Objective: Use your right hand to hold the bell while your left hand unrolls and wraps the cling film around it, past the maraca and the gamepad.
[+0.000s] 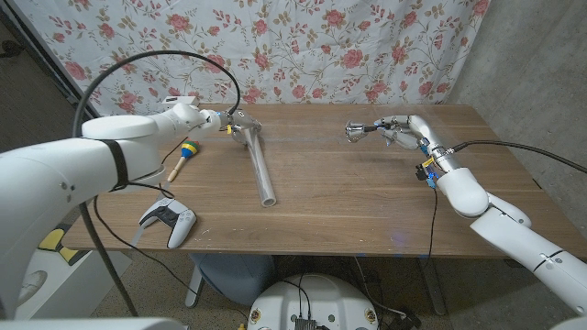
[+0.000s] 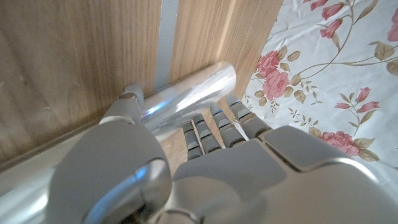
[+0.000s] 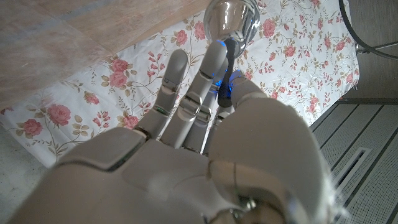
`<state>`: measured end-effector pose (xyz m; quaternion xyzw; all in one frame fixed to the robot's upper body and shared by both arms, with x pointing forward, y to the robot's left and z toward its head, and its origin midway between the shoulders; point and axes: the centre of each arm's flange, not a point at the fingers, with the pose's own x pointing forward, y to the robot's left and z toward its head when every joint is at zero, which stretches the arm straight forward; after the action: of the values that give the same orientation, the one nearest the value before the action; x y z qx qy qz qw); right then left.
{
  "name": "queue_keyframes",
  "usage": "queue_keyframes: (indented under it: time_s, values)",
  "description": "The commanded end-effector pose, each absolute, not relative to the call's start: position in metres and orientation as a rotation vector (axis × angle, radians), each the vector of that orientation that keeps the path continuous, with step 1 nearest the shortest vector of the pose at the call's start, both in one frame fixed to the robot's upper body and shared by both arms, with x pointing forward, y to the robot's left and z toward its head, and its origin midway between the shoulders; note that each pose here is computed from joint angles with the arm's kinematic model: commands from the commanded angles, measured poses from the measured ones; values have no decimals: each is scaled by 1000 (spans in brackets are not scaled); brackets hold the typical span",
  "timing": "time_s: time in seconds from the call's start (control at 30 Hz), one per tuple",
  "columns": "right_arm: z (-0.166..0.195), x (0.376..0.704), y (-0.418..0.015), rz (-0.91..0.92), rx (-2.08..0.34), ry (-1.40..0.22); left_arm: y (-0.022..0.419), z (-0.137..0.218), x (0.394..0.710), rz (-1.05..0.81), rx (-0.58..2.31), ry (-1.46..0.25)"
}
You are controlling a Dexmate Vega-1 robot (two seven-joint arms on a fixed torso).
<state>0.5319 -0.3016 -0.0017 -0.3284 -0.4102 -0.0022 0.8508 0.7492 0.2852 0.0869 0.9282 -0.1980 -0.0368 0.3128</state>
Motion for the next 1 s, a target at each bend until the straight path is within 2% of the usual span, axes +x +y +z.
queue_keyframes:
  time_s: [0.03, 1.0]
  values:
    - [-4, 532, -304, -14, -688, -860, 280, 81, 753, -96, 2453, -482]
    - [-4, 527, -307, -13, -691, -872, 272, 68, 741, -253, 2393, -618]
